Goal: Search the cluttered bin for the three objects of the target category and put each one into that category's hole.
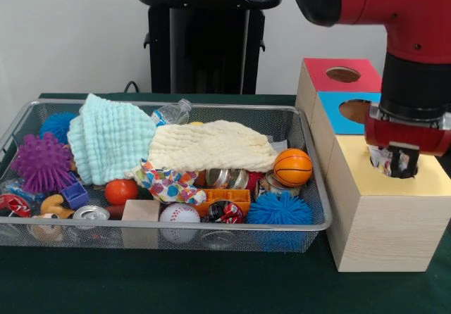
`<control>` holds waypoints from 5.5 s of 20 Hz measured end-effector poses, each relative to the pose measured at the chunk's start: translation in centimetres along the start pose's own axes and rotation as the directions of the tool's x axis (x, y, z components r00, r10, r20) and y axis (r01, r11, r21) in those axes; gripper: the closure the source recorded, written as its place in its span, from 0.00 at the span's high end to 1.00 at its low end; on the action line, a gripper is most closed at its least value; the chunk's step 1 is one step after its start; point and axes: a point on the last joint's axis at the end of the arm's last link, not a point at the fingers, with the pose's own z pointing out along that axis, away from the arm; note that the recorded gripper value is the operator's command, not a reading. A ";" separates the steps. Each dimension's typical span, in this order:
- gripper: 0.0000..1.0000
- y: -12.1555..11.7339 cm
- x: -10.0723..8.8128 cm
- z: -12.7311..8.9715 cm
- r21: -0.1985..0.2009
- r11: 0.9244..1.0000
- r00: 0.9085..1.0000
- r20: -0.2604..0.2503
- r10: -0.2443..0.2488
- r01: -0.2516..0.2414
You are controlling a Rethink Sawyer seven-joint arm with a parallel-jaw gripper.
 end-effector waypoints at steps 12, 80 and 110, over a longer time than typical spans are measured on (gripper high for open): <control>0.00 0.5 0.1 2.6 0.064 0.997 0.999 -0.009 -0.038 0.038; 0.00 -20.9 -13.1 -15.0 -0.070 0.985 0.986 0.043 0.163 -0.160; 1.00 -23.8 -12.6 -7.9 -0.124 0.991 0.999 0.005 0.053 -0.052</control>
